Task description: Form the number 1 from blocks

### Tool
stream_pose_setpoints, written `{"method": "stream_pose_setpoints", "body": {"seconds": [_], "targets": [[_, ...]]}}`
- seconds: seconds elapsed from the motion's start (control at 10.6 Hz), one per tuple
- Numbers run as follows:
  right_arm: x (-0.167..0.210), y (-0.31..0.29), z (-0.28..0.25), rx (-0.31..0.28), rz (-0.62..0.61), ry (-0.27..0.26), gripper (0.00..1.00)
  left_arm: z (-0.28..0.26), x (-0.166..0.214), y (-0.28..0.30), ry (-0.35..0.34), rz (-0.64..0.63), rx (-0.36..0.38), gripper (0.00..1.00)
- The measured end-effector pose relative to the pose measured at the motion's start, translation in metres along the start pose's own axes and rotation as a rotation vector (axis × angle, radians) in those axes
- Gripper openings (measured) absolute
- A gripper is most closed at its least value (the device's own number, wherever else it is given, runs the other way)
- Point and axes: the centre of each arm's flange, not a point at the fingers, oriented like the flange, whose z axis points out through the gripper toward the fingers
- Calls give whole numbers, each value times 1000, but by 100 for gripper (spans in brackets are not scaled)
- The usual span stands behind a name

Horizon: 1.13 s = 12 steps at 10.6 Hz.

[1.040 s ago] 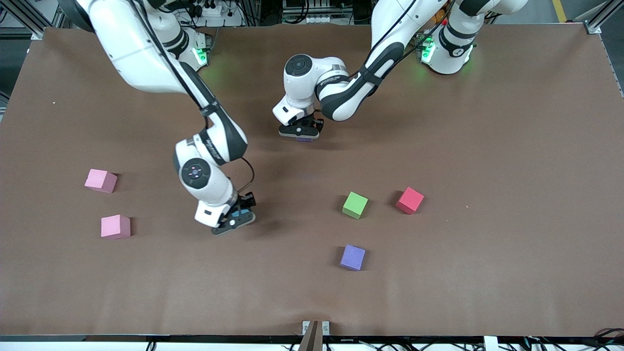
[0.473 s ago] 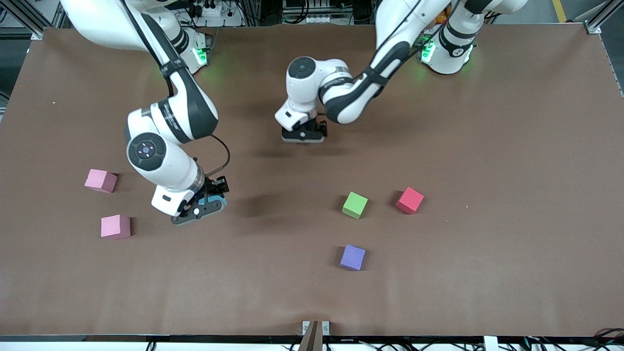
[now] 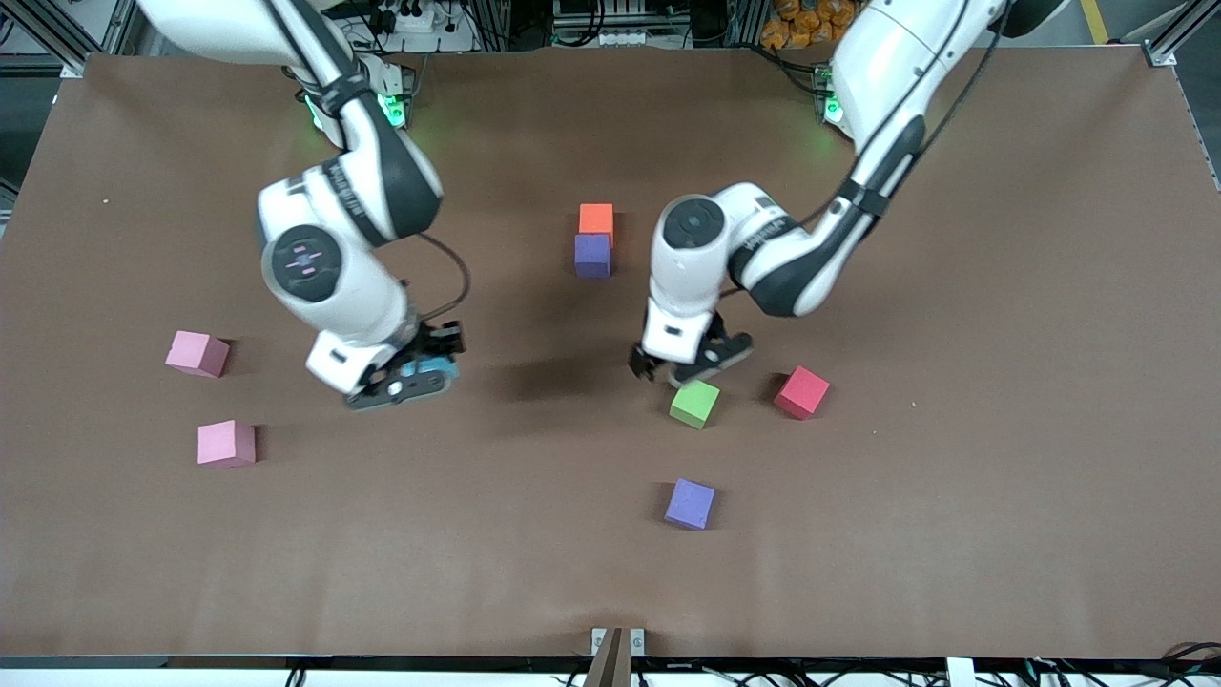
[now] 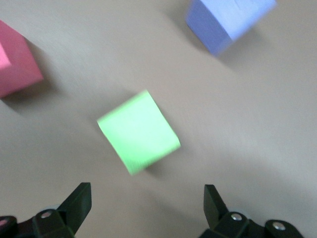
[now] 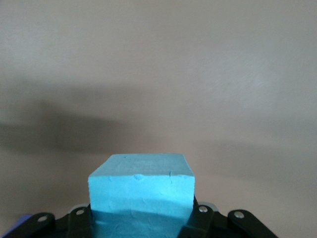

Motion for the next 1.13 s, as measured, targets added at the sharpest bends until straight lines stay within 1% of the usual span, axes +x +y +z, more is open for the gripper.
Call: {"method": "stream_pose_setpoints", "body": {"seconds": [0.09, 0.19, 0.28, 0.47, 0.76, 0.95, 1.13], "targets": [[-15, -35, 7, -6, 45, -8, 60, 6, 15, 0, 8, -53, 2, 100], [-30, -69, 16, -11, 81, -12, 60, 12, 22, 2, -1, -93, 2, 100], [-46, -98, 28, -10, 117, -6, 60, 18, 26, 5, -22, -130, 1, 100], [-74, -136, 66, 8, 165, 23, 60, 20, 34, 12, -58, -199, 0, 100], [-103, -164, 128, 22, 214, 29, 60, 27, 42, 16, -58, -299, 39, 100], [-109, -176, 147, 27, 217, 30, 60, 43, 40, 14, -58, -347, 62, 100], [-115, -184, 154, 31, 216, 32, 60, 55, 38, 12, -62, -362, 78, 100]]}}
